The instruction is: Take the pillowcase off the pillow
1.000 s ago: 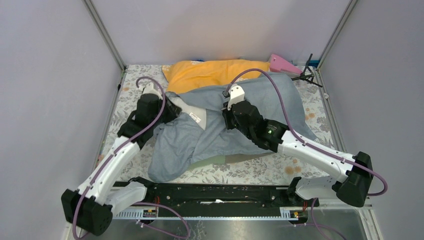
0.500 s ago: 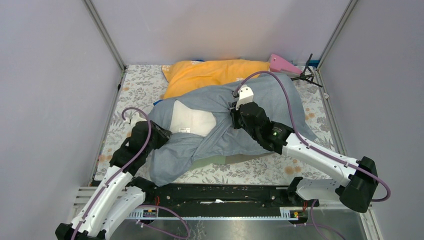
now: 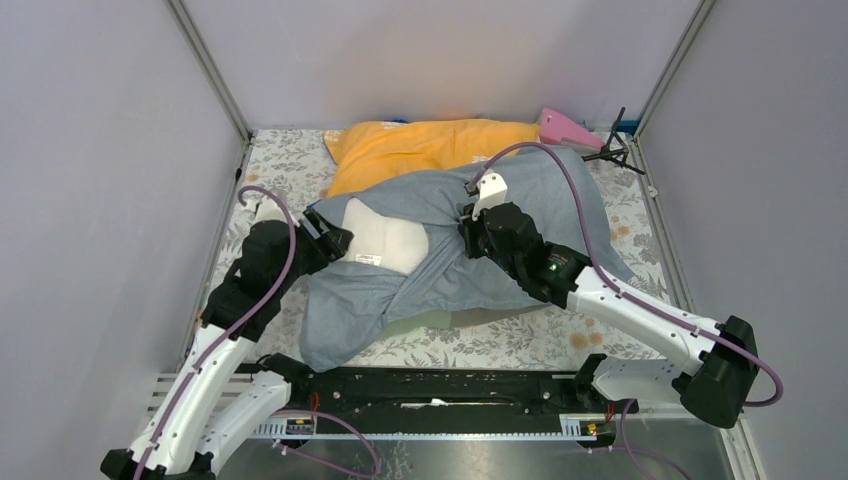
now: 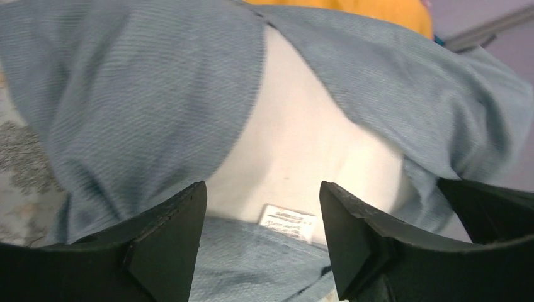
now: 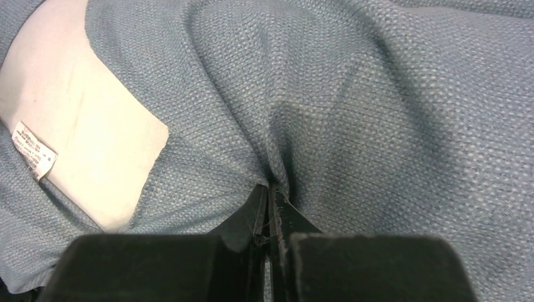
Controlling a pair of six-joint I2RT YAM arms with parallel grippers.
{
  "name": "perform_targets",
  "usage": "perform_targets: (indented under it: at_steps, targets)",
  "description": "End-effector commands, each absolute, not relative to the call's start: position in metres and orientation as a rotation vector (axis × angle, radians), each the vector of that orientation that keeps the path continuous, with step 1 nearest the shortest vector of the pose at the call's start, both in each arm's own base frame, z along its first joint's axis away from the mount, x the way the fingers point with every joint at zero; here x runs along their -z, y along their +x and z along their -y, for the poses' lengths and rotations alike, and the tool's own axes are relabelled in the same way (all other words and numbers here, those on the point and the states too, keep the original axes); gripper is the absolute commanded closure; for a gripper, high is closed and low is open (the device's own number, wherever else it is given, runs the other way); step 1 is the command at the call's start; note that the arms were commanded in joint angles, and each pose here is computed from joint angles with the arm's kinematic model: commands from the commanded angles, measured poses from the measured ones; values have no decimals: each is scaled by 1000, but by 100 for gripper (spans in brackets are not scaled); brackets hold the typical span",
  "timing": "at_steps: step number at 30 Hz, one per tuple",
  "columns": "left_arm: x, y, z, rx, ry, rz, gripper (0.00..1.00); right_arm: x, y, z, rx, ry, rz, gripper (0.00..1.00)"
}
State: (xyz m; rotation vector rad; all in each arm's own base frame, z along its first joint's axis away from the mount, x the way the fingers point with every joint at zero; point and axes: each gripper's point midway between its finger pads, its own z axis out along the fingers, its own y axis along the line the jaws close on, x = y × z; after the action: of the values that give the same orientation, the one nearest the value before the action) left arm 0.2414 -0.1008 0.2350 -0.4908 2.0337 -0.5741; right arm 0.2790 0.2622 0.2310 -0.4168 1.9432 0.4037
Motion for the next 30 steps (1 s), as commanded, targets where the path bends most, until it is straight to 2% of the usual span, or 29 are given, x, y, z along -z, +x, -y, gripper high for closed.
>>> perform_targets:
  at_steps: [1,4,6,10,11,18,24,28,29,30]
  targets:
    - [-265,258,137,733,-293,-2003,31,-250,279,-265,-455,-405,-1891,95]
    - [-258,266,144,735,-276,-2048,33,-251,277,-266,-469,-413,-1891,90]
    - [-242,271,138,676,-325,-2087,35,-252,276,-267,-477,-429,-1891,80]
    - [-207,271,102,450,-509,-2130,36,-258,271,-273,-505,-478,-1894,41]
    - [-203,269,95,417,-531,-2127,36,-261,271,-275,-513,-486,-1893,37]
    - [-203,255,97,519,-510,-2038,36,-309,261,-287,-631,-516,-1830,34]
    - [-206,246,76,477,-620,-1951,35,-329,256,-305,-717,-546,-1845,28]
    - [-202,243,64,436,-708,-1920,34,-334,255,-322,-781,-561,-1856,9]
    - [-202,242,58,409,-729,-1912,32,-334,254,-326,-788,-569,-1853,2]
    - [-203,240,52,384,-752,-1901,28,-335,253,-330,-791,-576,-1849,1]
